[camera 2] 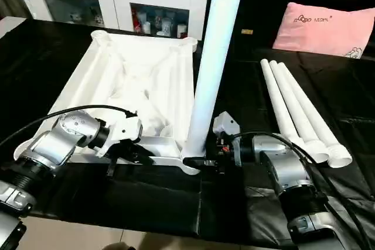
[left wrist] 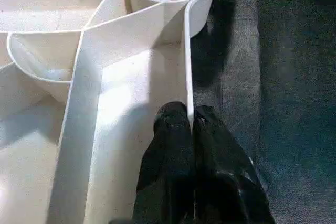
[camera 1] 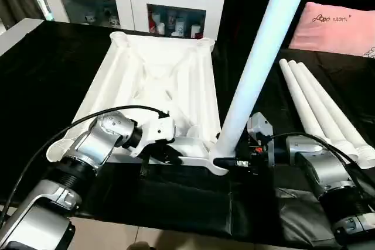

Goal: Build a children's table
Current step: Rotate leg to tighten

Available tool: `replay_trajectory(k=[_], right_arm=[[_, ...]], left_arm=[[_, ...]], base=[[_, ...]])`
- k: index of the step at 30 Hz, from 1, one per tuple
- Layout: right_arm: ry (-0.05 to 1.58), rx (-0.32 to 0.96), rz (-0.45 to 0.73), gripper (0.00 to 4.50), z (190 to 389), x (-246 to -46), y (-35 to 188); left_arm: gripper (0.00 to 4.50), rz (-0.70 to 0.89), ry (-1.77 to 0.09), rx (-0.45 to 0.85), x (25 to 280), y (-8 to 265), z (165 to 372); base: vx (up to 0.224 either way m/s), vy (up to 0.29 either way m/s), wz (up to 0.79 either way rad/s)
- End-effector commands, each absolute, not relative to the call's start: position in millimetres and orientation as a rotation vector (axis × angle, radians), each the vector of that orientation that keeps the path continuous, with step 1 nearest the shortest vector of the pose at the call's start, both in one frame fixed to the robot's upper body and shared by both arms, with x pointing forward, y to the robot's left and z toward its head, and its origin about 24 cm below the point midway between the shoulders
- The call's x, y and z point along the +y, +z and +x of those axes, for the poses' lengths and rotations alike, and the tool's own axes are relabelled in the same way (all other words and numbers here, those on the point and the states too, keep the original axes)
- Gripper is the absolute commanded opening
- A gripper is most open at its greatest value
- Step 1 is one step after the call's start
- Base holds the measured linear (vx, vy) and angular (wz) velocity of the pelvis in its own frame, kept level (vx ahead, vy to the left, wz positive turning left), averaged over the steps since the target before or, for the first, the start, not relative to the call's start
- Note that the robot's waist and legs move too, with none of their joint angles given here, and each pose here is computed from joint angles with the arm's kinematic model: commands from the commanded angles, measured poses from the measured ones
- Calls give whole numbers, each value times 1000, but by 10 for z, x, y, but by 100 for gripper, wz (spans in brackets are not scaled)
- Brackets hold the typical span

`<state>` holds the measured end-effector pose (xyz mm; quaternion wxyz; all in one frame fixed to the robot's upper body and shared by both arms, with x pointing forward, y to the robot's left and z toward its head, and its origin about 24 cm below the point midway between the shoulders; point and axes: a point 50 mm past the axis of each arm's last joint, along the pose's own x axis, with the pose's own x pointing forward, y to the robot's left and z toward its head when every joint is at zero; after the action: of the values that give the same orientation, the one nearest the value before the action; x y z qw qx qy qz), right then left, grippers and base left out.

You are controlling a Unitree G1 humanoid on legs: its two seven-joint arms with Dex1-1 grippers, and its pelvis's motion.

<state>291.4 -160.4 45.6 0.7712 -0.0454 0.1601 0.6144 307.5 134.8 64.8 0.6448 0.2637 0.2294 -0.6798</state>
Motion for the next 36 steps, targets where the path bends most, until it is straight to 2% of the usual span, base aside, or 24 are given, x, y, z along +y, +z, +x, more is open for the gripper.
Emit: replay_trajectory(k=[1, 6, 8, 9, 15, 21, 23, 25, 28, 32, 36], right_arm=[[1333, 339, -104, 350, 2931, -1639, 488], [1351, 346, -87, 306, 2912, -1638, 469], [1360, 352, -78, 306, 2898, -1626, 457], [1363, 352, -77, 286, 2893, -1621, 452], [1361, 349, -58, 273, 2881, -1599, 444], [1248, 349, 15, 272, 2900, -1560, 410], [1053, 375, 7, 272, 2996, -1502, 306], [972, 393, 10, 272, 3035, -1459, 254], [845, 439, 88, 272, 3103, -1277, 163], [683, 471, 129, 272, 3213, -1044, 112], [578, 468, 94, 272, 3335, -788, 152]], left_arm=[[0, 635, -1638, 558, 1286, 575, 2993], [0, 638, -1637, 560, 1282, 573, 2993], [0, 636, -1635, 559, 1284, 573, 2994], [0, 633, -1634, 560, 1285, 572, 2993], [0, 608, -1616, 568, 1290, 561, 2999], [0, 509, -1500, 537, 1218, 601, 3095], [0, 419, -1348, 505, 1118, 653, 3219], [0, 373, -1280, 502, 1067, 674, 3271], [0, 308, -1103, 498, 943, 712, 3391], [0, 226, -1032, 488, 764, 773, 3427], [0, 202, -1014, 458, 568, 824, 3421]], base=[[0, 0, 0], [0, 0, 0], [0, 0, 0], [0, 0, 0], [0, 0, 0], [0, 0, 0], [0, 0, 0], [0, 0, 0], [0, 0, 0], [0, 0, 0], [0, 0, 0]])
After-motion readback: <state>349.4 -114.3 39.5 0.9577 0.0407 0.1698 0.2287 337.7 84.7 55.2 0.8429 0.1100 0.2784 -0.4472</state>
